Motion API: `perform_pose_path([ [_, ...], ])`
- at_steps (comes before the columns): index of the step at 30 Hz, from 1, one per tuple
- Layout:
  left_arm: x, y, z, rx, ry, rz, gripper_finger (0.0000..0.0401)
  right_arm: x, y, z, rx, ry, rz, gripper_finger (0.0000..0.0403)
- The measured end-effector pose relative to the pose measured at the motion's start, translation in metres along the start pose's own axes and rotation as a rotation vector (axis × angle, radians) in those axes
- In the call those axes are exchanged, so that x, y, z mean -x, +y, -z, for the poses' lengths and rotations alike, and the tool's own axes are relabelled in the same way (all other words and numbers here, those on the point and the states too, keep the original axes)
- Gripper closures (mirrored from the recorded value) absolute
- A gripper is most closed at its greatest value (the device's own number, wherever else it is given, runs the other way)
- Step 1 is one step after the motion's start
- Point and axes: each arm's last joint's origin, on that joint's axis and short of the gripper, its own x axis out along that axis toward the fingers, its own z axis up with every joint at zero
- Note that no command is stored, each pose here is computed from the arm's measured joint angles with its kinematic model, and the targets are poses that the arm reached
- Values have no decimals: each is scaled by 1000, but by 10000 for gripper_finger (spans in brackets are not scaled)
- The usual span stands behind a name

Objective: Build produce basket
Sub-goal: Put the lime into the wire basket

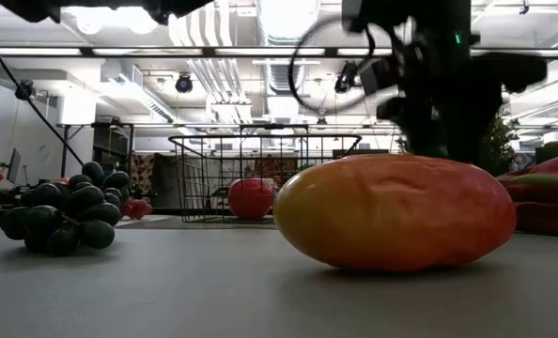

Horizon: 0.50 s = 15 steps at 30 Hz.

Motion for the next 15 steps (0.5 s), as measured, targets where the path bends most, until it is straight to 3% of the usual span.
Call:
perform_pose_path([
  [7,17,-1,14,3,-6,-2,65,72,-5,-11,-107,-230,-64,167],
  [15,24,-4,25,-2,14,5,65,141,-48,-33,-215,-614,185,164],
])
